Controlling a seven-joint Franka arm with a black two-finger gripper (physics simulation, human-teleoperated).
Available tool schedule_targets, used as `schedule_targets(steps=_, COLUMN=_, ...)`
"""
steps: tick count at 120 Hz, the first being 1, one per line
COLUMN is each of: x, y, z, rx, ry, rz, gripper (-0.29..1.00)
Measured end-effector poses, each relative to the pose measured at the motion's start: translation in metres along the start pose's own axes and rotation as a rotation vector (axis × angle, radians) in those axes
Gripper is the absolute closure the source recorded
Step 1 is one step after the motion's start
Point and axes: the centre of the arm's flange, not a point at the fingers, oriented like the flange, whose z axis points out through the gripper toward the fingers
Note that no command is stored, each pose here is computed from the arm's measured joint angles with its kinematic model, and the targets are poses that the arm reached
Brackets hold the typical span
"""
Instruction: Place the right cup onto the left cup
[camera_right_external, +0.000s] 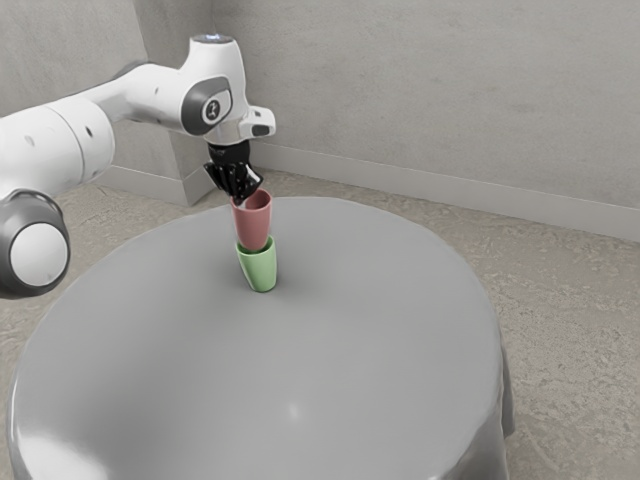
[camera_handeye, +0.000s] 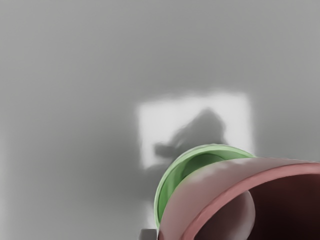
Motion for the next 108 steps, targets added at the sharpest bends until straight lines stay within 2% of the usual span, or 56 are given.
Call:
schedule_targets(steps=30, x=0.004, y=0.0, z=0.021, rx=-0.003, ry=-0.004, rz=0.008, gripper=0.78)
schedule_targets(steps=50, x=0.003, y=0.0, z=0.028, rx=-0.007, ry=-0.011, rz=0.01, gripper=0.41)
schedule_targets(steps=64, x=0.001, y=-0.004, z=0.019, rx=-0.003, ry=0.001, rz=0.004, gripper=0.24)
schedule_targets(steps=84, x=-0.02, y=0.006, z=-0.03, rx=0.012, ry=0.022, rz=0.016, gripper=0.11)
schedule_targets(steps=99, x=-0.066, y=0.032, z=-0.084, rx=0.019, ry=0.024, rz=0.037, gripper=0.06)
schedule_targets(steps=108, x=-0.097, y=0.048, z=-0.112, rx=0.0, ry=0.026, rz=0.038, gripper=0.04)
